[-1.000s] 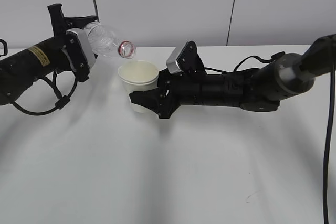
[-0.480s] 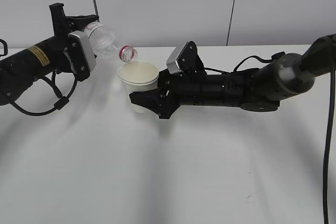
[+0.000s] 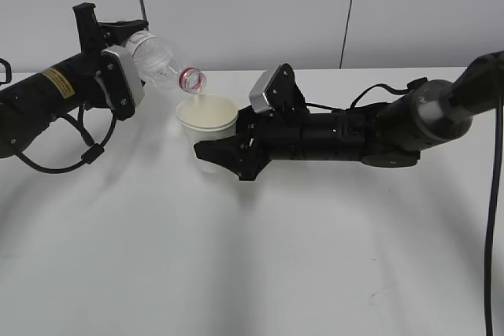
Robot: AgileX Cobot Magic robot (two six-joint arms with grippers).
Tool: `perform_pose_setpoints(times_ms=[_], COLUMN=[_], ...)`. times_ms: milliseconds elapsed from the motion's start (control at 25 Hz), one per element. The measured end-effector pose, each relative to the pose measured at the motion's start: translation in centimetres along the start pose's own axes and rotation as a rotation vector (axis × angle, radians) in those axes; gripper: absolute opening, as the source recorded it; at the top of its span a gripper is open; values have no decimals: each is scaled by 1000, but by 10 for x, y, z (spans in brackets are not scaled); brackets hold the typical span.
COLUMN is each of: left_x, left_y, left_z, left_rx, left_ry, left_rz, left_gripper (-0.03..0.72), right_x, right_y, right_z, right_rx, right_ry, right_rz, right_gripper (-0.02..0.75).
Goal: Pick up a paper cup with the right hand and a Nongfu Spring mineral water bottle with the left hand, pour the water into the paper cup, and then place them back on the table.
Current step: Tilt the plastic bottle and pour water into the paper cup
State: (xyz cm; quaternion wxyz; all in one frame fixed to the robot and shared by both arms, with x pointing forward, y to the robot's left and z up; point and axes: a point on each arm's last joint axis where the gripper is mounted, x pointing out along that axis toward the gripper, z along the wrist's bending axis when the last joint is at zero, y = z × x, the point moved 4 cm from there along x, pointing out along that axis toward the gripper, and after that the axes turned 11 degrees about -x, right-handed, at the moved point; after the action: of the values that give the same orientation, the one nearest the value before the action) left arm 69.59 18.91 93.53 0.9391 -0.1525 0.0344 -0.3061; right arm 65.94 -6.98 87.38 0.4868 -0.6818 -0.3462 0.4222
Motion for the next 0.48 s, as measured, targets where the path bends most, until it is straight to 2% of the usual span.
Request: perform_pose_setpoints(times_ms=[480], left_x=[0], left_y=[-1], left_z=[0], left_rx=[24], left_ry=[-2], left_rz=[-5], left_gripper=[419], right_x=[0], right_y=[3], right_z=[1], right_rx=[3], right_ry=[-5], right_rz=[25], right_gripper=[499])
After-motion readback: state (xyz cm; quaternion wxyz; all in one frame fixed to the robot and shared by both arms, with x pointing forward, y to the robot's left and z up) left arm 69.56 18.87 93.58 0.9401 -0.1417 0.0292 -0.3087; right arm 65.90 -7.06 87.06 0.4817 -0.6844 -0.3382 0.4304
